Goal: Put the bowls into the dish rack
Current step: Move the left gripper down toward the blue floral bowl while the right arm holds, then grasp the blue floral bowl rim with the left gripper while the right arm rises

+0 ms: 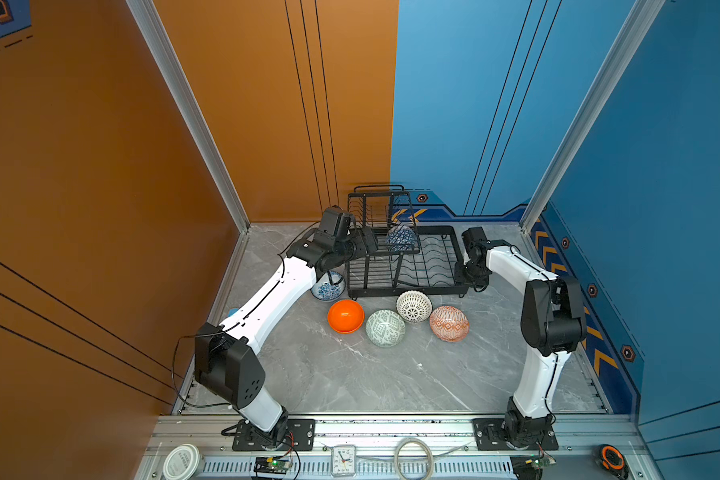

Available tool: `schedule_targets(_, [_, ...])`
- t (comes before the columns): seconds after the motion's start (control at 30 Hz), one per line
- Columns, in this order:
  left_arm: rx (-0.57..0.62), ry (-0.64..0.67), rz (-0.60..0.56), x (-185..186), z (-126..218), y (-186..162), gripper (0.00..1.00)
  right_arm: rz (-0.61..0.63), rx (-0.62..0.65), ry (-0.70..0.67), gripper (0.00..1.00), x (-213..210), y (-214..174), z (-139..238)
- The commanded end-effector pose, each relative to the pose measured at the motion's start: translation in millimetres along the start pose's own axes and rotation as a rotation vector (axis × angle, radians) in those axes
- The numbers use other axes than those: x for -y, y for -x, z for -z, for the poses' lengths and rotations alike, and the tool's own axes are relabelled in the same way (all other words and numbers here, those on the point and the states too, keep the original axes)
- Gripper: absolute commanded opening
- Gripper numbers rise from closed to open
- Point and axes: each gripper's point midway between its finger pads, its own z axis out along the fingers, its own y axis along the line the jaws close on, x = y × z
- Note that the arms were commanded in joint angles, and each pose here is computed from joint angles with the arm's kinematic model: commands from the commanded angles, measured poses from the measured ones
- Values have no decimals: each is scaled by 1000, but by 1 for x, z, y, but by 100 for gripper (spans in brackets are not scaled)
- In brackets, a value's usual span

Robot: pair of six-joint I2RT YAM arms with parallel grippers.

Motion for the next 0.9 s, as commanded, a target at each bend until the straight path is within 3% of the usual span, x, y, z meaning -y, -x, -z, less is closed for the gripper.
schedule_targets(0.0, [28, -13, -31, 0, 21, 11, 98, -29, 30, 32, 46, -2, 6, 22])
schedule_targets(0.3, [76, 25, 13, -27, 39, 30, 98, -95, 117, 79, 60, -2, 21, 60])
schedule_targets(0.4, [90, 36, 25, -34, 47, 35, 98, -110, 135, 109, 70, -5, 22, 72])
schedule_targets(0.57, [105, 75, 115, -63, 55, 38, 98, -112, 172, 137, 99, -9, 22, 92])
schedule_targets(0.87, [52, 228, 399, -152, 47, 10, 98, -98, 308, 200, 100, -18, 34, 164])
